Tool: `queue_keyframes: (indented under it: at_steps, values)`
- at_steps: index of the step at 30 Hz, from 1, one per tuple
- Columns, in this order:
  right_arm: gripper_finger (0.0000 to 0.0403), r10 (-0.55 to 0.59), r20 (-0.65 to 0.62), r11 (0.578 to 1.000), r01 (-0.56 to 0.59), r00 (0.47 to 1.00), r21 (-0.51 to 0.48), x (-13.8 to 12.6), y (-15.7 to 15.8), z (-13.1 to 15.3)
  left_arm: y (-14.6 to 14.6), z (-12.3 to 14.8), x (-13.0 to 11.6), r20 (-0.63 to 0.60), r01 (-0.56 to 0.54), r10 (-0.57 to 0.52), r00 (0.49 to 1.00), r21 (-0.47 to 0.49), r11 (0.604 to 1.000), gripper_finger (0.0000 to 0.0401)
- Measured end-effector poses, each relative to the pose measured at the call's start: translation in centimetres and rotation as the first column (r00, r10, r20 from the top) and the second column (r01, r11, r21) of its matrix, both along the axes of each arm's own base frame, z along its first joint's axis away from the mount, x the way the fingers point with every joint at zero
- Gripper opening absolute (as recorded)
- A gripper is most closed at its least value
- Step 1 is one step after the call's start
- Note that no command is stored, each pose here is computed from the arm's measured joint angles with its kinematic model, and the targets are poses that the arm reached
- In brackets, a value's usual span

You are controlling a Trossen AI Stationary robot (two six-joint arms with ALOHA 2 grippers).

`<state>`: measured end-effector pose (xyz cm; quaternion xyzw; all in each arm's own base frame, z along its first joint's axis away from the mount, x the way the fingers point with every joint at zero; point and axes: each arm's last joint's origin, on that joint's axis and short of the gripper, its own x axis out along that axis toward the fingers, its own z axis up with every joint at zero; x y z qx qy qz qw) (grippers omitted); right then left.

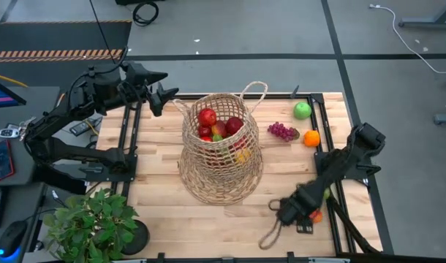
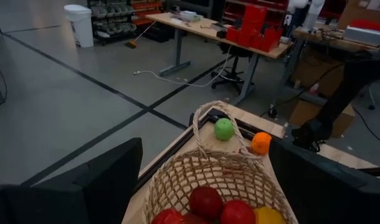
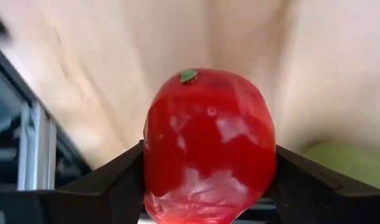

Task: Build produce basket
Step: Put the mango into the brown basket

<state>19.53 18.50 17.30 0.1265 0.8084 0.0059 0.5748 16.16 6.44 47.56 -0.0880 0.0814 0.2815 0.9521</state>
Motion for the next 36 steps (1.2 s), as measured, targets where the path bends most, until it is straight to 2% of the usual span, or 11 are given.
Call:
queue_keyframes:
  at_steps: [6, 9, 11, 15, 20, 23, 26, 29, 32, 34, 36]
  values:
    - [0.0304, -0.015, 0.208, 0.967, 0.067, 0.978, -0.245, 2.1, -5.7, 6.3, 0.0, 0.5, 0.1, 0.045, 0.0, 0.0, 0.999, 0.018, 1.0, 0.0357]
    - [0.0302, -0.03, 0.383, 0.954, 0.141, 0.923, -0.265, 3.1, -8.8, 10.4, 0.1, 0.7, 0.1, 0.073, -0.004, 0.002, 0.997, 0.029, 1.0, 0.0357]
    - [0.03, -0.051, 0.505, 0.946, 0.203, 0.862, -0.252, 3.5, -10.8, 13.1, 0.1, 0.8, 0.1, 0.083, -0.005, 0.002, 0.997, 0.032, 0.999, 0.0357]
    - [0.0298, -0.104, 0.755, 0.923, 0.346, 0.647, -0.17, 4.1, -14.8, 18.7, 0.1, 0.8, 0.1, 0.035, 0.007, -0.011, 0.999, 0.095, 0.995, 0.0357]
    - [0.0302, -0.125, 0.964, 0.883, 0.47, 0.235, 0.0, 4.5, -19.6, 24.8, 0.1, 0.8, 0.1, -0.034, 0.033, -0.027, 0.999, 0.198, 0.98, 0.0357]
    - [0.0303, -0.146, 0.989, 0.902, 0.407, -0.027, 0.144, 4.8, -22.0, 27.4, 0.1, 0.8, 0.1, -0.035, 0.033, -0.027, 0.999, 0.2, 0.979, 0.0357]
    - [0.0302, -0.189, 0.955, 0.926, 0.283, -0.227, 0.25, 5.0, -23.9, 29.4, 0.1, 0.8, 0.1, -0.035, 0.034, -0.027, 0.999, 0.2, 0.979, 0.0357]
    - [0.0302, -0.221, 0.903, 0.926, 0.211, -0.367, 0.313, 5.6, -25.5, 30.5, 0.1, 0.8, 0.1, -0.035, 0.034, -0.027, 0.999, 0.2, 0.979, 0.0357]
    - [0.0304, -0.268, 0.847, 0.925, 0.123, -0.459, 0.359, 6.5, -26.7, 30.9, 0.1, 0.8, 0.1, -0.035, 0.034, -0.027, 0.999, 0.199, 0.979, 0.0357]
    - [0.0304, -0.307, 0.816, 0.924, 0.05, -0.49, 0.379, 7.2, -27.2, 31.0, 0.1, 0.8, 0.1, -0.035, 0.034, -0.027, 0.999, 0.199, 0.979, 0.0357]
    - [0.0303, -0.347, 0.803, 0.918, -0.002, -0.484, 0.396, 8.0, -27.7, 30.7, 0.1, 0.8, 0.1, -0.035, 0.034, -0.027, 0.999, 0.199, 0.979, 0.0357]
